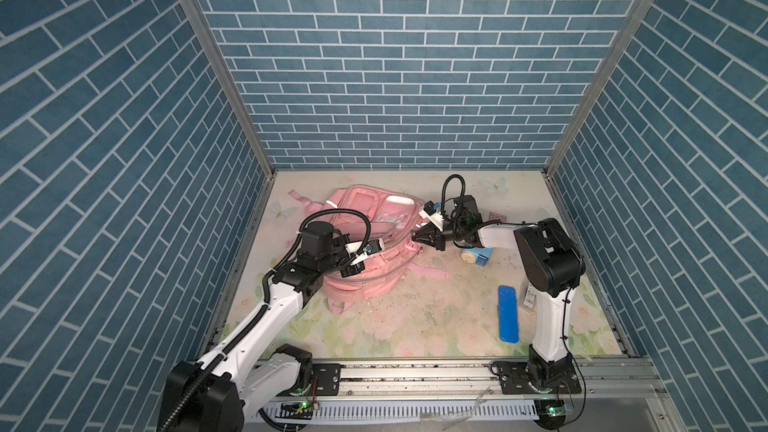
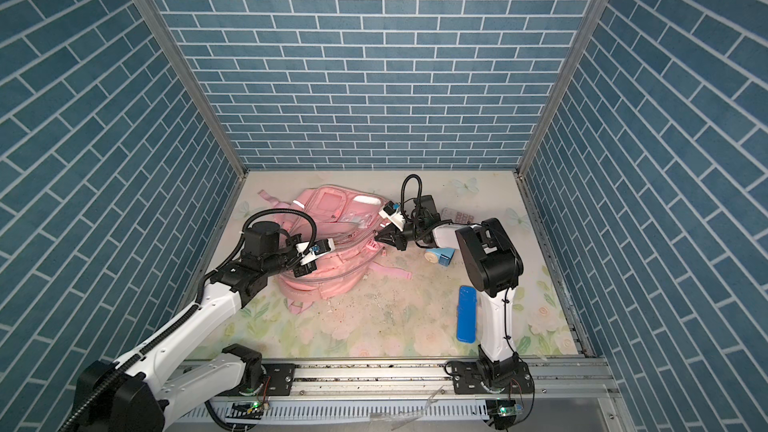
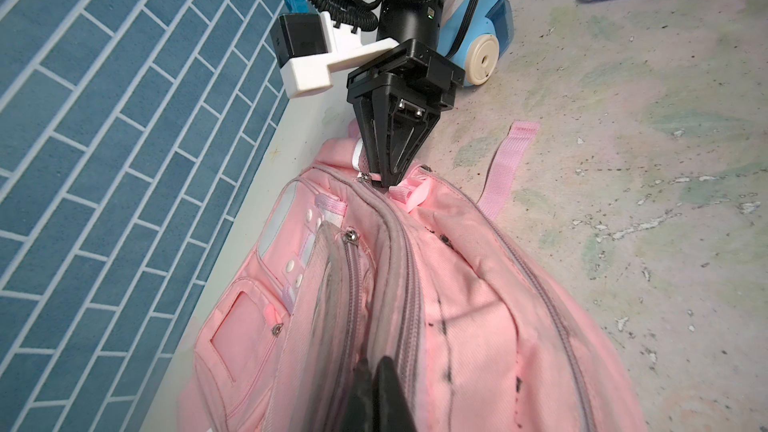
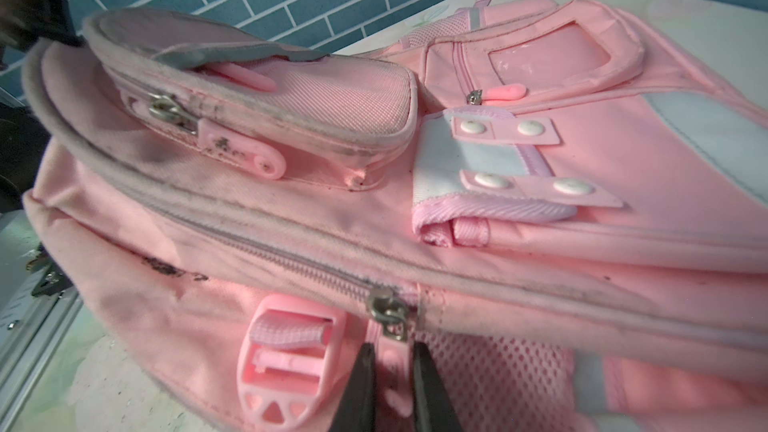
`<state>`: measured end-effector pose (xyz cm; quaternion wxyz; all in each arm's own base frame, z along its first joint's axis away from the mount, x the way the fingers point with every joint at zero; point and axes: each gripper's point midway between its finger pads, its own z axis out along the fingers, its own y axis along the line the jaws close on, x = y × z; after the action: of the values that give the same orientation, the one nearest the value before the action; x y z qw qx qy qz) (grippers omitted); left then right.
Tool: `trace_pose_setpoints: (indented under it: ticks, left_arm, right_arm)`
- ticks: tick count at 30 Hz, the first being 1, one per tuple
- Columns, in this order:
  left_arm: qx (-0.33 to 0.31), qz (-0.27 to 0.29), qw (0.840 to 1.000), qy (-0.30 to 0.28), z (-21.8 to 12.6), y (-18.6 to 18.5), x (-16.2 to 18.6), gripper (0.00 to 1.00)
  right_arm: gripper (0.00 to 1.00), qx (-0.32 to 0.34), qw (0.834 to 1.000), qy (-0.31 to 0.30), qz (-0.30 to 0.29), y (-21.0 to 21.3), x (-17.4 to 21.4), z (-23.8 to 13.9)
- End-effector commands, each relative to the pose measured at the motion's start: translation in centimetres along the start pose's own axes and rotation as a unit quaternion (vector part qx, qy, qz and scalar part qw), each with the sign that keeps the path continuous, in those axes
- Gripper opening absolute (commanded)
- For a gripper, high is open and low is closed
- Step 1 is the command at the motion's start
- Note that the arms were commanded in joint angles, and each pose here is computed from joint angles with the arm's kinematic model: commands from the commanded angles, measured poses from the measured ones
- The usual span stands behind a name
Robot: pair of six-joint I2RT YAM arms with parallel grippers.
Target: Pack the student bag
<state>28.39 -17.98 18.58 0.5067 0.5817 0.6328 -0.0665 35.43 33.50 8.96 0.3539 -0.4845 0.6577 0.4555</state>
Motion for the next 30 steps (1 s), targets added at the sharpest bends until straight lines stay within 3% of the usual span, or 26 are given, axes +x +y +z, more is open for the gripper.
trace_pose_setpoints:
  ticks: [1,12,19,30]
  left_arm:
    - [-0.053,0.029,0.997,-0.039,-1.1,3.1,-2.6,0.00]
    - [-0.054,0.024,0.997,-0.040,-1.1,3.0,-2.4,0.00]
    - [-0.061,0.025,0.997,-0.042,-1.3,3.3,-2.6,0.00]
    - [-0.070,0.020,0.996,-0.043,-1.6,3.9,-2.6,0.00]
  right_arm:
    - [0.16,0.008,0.999,-0.040,-0.036,0.8,-2.5,-0.5]
    - [0.16,-0.024,0.998,-0.049,-0.016,1.7,-2.2,0.0]
    - [0.29,-0.044,0.998,-0.033,-0.002,1.7,-1.7,0.5]
    - [0.11,-0.028,0.999,-0.012,0.020,0.9,-1.1,0.7]
